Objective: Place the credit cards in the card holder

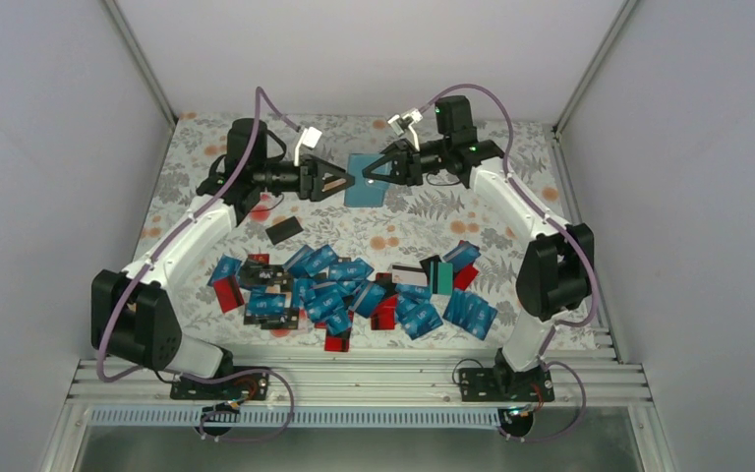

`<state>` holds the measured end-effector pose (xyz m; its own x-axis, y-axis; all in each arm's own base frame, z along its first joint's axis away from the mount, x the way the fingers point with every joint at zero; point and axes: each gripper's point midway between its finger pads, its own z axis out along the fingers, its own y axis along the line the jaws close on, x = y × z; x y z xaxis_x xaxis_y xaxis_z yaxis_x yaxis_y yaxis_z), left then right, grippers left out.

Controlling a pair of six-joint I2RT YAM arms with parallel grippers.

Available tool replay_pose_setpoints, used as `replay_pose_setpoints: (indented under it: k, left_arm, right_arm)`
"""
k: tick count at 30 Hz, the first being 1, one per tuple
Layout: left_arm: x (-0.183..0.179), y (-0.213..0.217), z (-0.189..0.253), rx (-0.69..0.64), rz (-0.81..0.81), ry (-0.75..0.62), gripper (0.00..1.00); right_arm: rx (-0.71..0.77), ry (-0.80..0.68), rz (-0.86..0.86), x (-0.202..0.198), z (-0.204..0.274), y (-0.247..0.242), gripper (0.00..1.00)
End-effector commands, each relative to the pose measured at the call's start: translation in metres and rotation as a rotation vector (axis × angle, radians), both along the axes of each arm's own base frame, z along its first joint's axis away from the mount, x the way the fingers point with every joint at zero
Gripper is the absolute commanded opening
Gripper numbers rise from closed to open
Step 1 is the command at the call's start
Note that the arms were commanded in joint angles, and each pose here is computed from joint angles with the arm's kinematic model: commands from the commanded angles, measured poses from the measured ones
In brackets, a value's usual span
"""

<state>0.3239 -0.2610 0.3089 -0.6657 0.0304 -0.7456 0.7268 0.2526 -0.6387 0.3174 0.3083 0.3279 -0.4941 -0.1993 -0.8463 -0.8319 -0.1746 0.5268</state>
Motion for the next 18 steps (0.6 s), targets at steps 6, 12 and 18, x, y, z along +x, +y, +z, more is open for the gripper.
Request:
replay_pose_setpoints:
  k: [6,12,18]
  left_arm:
    - [-0.022,-0.005,0.026,-0.001,-0.036,-0.151,0.47]
    - [-0.028,-0.016,0.021,0.01,-0.079,-0.136,0.36]
    - [-0.026,-0.014,0.028,0.023,-0.052,-0.151,0.03]
  right_arm:
    - [0.037,-0.038,0.061,-0.012,0.017,0.009,0.04]
    - [0.059,-0.051,0.1,-0.02,0.024,0.012,0.04]
    - [0.043,-0.059,0.075,-0.018,0.026,0.013,0.06]
